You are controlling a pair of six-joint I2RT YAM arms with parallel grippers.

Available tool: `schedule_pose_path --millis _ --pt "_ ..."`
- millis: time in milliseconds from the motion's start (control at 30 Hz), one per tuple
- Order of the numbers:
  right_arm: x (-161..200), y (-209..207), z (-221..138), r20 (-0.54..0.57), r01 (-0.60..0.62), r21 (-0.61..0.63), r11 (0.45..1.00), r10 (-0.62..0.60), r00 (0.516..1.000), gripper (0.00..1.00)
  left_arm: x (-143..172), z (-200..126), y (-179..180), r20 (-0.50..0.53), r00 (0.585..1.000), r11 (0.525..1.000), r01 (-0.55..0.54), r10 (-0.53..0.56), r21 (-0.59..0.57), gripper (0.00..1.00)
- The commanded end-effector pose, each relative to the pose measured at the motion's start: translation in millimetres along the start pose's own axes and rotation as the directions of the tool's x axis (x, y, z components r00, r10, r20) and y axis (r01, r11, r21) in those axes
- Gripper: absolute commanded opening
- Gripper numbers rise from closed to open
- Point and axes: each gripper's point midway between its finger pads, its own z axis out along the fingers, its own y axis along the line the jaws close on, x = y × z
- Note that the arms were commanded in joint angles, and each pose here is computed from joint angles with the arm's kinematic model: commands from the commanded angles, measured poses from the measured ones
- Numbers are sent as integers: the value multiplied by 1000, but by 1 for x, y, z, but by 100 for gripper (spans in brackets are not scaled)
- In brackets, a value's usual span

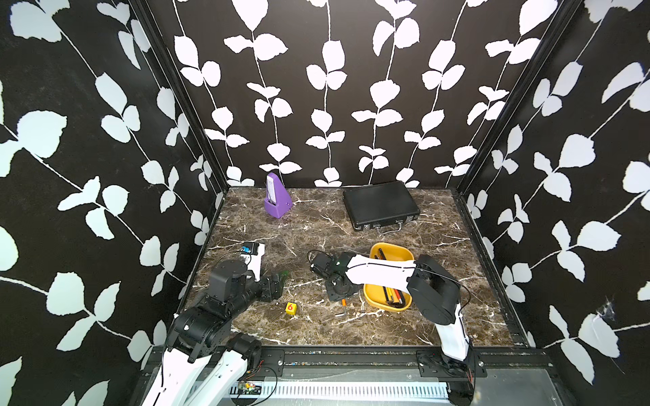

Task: Put the hex key on the desktop into the storage box
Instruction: Pick up the Allen key from the center of the board.

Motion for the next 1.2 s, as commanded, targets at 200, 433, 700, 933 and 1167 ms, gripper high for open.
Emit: schedule_pose_path --millis 200,433,700,933,1167 --pt "2 -8 30 -46 -69 -6 998 68 997 8 3 2 2 -7 1000 1000 0 0 -9 76" --pt "-10 -5 14 8 -68 -26 997 68 998 0 3 3 2 -11 1000 1000 2 -2 -8 76" --pt "-28 -5 -34 103 -28 -29 999 31 994 0 3 3 2 -11 1000 1000 2 -2 -10 76" --pt "-39 -18 -87 199 -13 -19 1000 17 980 0 4 3 2 -15 1000 1000 2 -2 -9 76" --pt "-37 -49 -123 241 -30 -20 999 34 970 0 3 3 2 -13 1000 1000 1 -1 -8 76"
